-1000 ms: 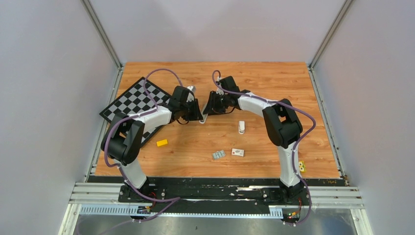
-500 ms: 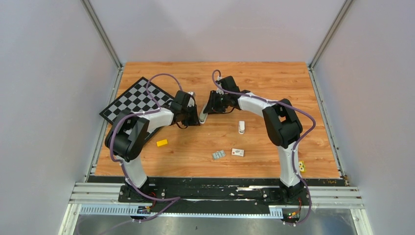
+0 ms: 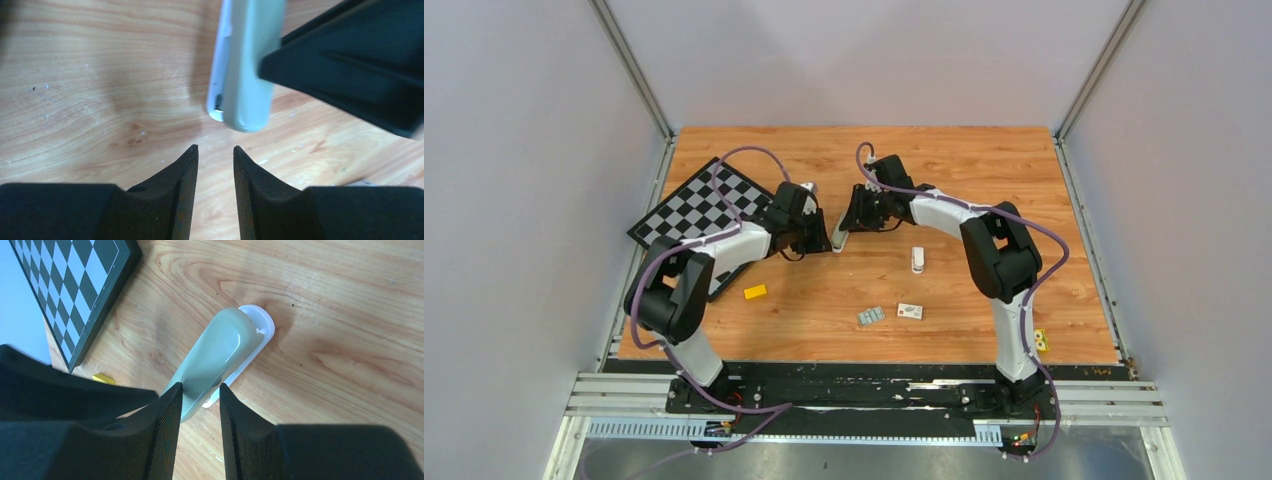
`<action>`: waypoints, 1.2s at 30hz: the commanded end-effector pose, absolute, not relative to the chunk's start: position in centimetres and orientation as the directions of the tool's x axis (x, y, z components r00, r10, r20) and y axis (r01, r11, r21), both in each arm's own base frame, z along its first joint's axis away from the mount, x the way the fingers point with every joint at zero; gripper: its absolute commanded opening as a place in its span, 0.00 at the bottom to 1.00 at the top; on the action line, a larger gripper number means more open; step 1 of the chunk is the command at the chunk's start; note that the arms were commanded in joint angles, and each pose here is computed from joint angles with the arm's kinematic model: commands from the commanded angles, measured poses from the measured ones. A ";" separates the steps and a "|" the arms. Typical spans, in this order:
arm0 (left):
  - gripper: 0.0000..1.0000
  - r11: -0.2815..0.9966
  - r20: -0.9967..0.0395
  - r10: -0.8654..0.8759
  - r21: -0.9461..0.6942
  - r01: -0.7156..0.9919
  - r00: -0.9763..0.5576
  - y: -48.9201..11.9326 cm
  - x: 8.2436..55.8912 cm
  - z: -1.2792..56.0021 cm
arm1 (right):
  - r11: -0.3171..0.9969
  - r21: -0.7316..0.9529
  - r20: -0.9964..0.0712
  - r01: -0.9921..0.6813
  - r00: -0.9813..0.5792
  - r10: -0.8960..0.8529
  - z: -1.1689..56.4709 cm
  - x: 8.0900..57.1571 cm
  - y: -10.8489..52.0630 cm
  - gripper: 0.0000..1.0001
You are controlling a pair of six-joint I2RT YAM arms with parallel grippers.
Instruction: Load the staples into the stapler
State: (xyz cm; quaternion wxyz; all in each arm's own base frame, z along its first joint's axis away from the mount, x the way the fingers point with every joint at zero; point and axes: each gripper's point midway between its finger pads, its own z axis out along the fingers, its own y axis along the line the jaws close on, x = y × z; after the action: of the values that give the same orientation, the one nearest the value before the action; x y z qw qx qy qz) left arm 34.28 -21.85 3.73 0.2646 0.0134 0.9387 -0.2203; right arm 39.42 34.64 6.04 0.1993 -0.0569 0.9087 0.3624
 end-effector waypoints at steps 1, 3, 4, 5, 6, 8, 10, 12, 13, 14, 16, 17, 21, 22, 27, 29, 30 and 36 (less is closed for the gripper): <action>0.36 0.846 -0.575 -0.156 -0.498 0.192 -0.803 -23.4 35.3 9.0 | 0.854 0.490 -0.264 -0.173 -0.964 -0.044 -1.1 35.4 31.5 0.35; 0.37 0.830 -0.587 -0.166 -0.517 0.209 -0.792 -23.9 35.7 9.7 | 0.853 0.492 -0.267 -0.175 -0.963 -0.044 -1.0 35.5 31.5 0.35; 0.38 0.829 -0.588 -0.167 -0.518 0.211 -0.791 -24.1 35.9 9.8 | 0.852 0.492 -0.269 -0.176 -0.962 -0.043 -1.0 35.5 31.5 0.35; 0.37 0.830 -0.587 -0.161 -0.515 0.212 -0.794 -24.2 36.1 9.6 | 0.853 0.492 -0.268 -0.177 -0.962 -0.045 -1.0 35.5 31.5 0.35; 0.37 0.833 -0.582 -0.154 -0.511 0.211 -0.799 -24.2 36.3 9.3 | 0.853 0.492 -0.268 -0.177 -0.962 -0.045 -0.9 35.4 31.5 0.35; 0.36 0.836 -0.574 -0.149 -0.508 0.208 -0.805 -24.4 36.6 8.5 | 0.852 0.491 -0.272 -0.180 -0.961 -0.047 -0.8 35.4 31.5 0.35; 0.35 0.837 -0.576 -0.146 -0.505 0.209 -0.804 -24.5 37.0 8.0 | 0.852 0.491 -0.272 -0.181 -0.961 -0.048 -0.8 35.4 31.5 0.35; 0.34 0.843 -0.572 -0.138 -0.496 0.207 -0.808 -24.5 37.3 7.4 | 0.852 0.490 -0.273 -0.182 -0.961 -0.048 -0.8 35.3 31.4 0.35; 0.34 0.851 -0.567 -0.130 -0.485 0.202 -0.813 -24.3 37.3 7.0 | 0.853 0.490 -0.272 -0.182 -0.961 -0.048 -0.8 35.3 31.4 0.35; 0.33 0.857 -0.567 -0.125 -0.475 0.199 -0.815 -24.2 37.3 6.7 | 0.853 0.489 -0.273 -0.182 -0.961 -0.048 -0.8 35.3 31.4 0.35; 0.32 0.869 -0.565 -0.117 -0.456 0.191 -0.817 -23.8 37.2 6.1 | 0.854 0.487 -0.272 -0.181 -0.961 -0.049 -0.8 35.3 31.3 0.35; 0.31 0.875 -0.561 -0.111 -0.446 0.186 -0.820 -23.6 37.1 5.6 | 0.855 0.486 -0.272 -0.181 -0.961 -0.049 -0.9 35.2 31.3 0.35; 0.29 0.887 -0.537 -0.092 -0.428 0.176 -0.839 -23.2 36.7 4.0 | 0.855 0.486 -0.272 -0.181 -0.961 -0.049 -0.9 35.3 31.3 0.35; 0.29 0.887 -0.535 -0.092 -0.428 0.176 -0.840 -23.3 36.7 3.9 | 0.854 0.487 -0.275 -0.183 -0.960 -0.049 -0.8 35.4 31.3 0.35; 0.28 0.884 -0.541 -0.089 -0.429 0.183 -0.836 -23.3 36.7 4.6 | 0.847 0.492 -0.301 -0.200 -0.952 -0.050 0.6 36.0 31.7 0.35; 0.29 0.883 -0.556 -0.089 -0.427 0.193 -0.826 -23.3 36.9 5.9 | 0.840 0.497 -0.327 -0.217 -0.944 -0.051 2.1 36.5 31.8 0.36; 0.31 0.883 -0.565 -0.086 -0.425 0.200 -0.821 -23.3 37.0 6.7 | 0.836 0.499 -0.344 -0.230 -0.938 -0.053 3.0 36.8 31.9 0.37; 0.35 0.881 -0.649 -0.066 -0.395 0.262 -0.758 -22.7 36.8 13.1 | 0.840 0.468 -0.446 -0.276 -0.894 -0.045 9.1 37.0 30.3 0.52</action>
State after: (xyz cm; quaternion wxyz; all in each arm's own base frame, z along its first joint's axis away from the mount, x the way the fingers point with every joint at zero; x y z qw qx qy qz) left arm 36.76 -23.31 7.66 0.3003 0.0311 0.9216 -0.2438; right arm 38.67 32.96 7.11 0.2078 -0.0738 0.9215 0.3198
